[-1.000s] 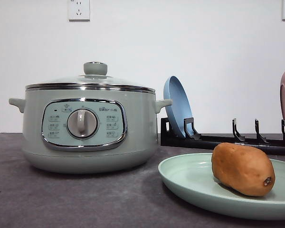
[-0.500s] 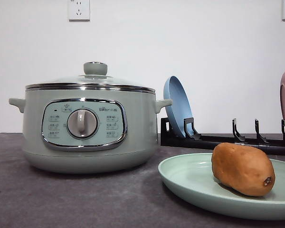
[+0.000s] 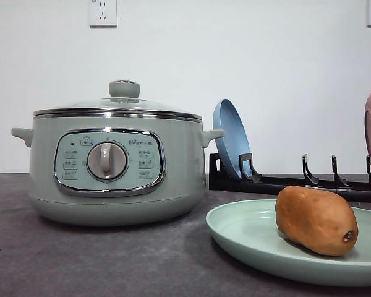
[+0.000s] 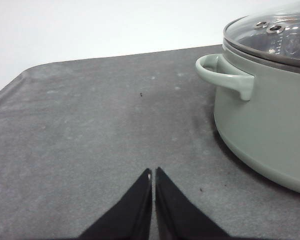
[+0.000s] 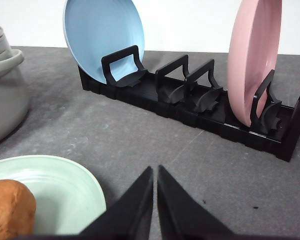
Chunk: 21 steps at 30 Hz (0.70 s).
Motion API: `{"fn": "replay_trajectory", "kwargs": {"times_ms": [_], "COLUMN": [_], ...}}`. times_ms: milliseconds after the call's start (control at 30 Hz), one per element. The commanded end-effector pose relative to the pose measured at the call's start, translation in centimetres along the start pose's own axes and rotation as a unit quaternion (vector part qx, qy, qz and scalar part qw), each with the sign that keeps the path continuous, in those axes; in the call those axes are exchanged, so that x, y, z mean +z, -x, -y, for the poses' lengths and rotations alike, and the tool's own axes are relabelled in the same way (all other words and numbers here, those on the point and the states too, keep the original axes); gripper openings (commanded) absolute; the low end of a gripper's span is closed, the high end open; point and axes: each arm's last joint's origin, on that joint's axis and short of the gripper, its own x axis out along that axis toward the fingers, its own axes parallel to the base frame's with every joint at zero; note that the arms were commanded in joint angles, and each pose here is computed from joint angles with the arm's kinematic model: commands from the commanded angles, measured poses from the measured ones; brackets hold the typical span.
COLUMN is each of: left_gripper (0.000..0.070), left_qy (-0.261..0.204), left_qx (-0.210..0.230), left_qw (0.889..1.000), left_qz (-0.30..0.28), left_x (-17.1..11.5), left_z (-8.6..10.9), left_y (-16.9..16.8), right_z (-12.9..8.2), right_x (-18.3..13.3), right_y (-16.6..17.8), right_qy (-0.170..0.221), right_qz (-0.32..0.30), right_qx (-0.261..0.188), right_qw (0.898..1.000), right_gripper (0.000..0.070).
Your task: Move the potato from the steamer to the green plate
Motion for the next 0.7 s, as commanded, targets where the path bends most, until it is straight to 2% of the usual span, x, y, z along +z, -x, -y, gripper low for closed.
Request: {"fn": "replay_trajectory", "kwargs": {"times_ms": [0,667], "left_gripper": [0.0002,0.0002], "left_qy": [0.002,0.002], "left_qx": [-0.001,-0.001], "left_qw": [1.000,1.000], "left_qz": [-0.013,-0.013], "left_x": [-0.72,-0.72], "left_z": [0.06,0.06], "left_y": [-0.19,-0.19], "right_z": [0.02,0.02], "right_x": [-0.13,-0.13], "right_y": [-0.03,-0.03], "right_qy": [-0.006,-0.006], "right_qz": [-0.001,-0.001], "right_qx": [-0.001,-0.001], "right_qw": [1.000,1.000], "right_gripper": [0.0000,0.0000]}}
